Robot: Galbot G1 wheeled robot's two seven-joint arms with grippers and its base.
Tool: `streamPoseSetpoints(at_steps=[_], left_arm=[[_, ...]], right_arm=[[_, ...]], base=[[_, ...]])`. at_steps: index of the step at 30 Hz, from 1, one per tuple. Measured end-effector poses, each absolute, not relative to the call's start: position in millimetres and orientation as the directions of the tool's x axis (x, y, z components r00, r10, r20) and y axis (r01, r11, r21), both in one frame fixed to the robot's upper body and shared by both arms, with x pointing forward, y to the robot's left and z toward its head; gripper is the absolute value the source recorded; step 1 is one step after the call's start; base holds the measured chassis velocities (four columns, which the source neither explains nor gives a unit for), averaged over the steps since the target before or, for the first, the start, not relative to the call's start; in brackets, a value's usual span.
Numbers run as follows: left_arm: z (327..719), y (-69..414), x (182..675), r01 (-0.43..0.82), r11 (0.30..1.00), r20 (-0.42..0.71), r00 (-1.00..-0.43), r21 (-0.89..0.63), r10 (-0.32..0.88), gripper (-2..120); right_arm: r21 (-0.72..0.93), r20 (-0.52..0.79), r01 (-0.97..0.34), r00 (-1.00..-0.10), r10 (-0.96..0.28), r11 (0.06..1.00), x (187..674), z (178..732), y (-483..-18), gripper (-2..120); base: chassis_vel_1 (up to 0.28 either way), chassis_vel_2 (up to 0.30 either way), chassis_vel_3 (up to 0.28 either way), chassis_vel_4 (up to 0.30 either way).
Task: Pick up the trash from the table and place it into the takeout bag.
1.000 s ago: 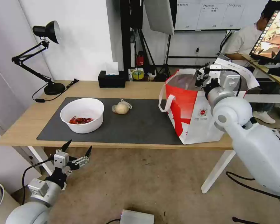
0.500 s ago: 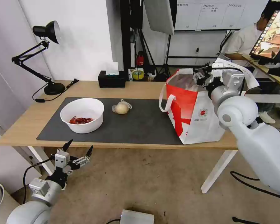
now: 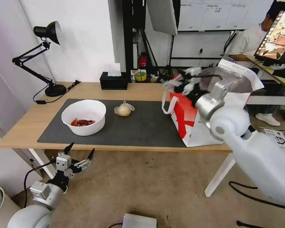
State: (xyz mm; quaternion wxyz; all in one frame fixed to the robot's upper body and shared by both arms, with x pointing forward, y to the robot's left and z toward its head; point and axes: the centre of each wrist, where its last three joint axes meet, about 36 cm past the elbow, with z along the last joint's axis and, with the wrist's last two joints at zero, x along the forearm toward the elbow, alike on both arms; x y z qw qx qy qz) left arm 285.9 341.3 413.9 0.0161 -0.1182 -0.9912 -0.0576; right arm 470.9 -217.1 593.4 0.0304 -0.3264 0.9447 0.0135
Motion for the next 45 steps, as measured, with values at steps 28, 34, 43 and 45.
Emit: streamPoseSetpoints(at_steps=[28, 34, 43, 45], left_arm=[[414, 336, 291, 0.264, 0.958, 0.037, -0.964, 0.111, 0.262, 100], [413, 333, 290, 0.262, 0.959, 0.036, -0.965, 0.106, 0.259, 100], [409, 335, 286, 0.256, 0.961, 0.045, -0.967, 0.108, 0.252, 100], [409, 335, 286, 0.256, 0.961, 0.045, -0.966, 0.108, 0.253, 100]], right_arm=[[0.075, 0.147, -0.544, -0.823, -0.549, 0.836, 326, 425, -237, 100], [0.073, 0.164, -0.531, -0.828, -0.536, 0.844, 316, 418, -236, 100], [0.058, 0.177, -0.535, -0.826, -0.536, 0.843, 310, 412, -239, 100], [0.059, 0.177, -0.534, -0.826, -0.535, 0.843, 309, 411, -239, 100]], base=[[0.0, 0.0, 0.0, 0.0], [0.0, 0.0, 0.0, 0.0], [0.0, 0.0, 0.0, 0.0], [0.0, 0.0, 0.0, 0.0]])
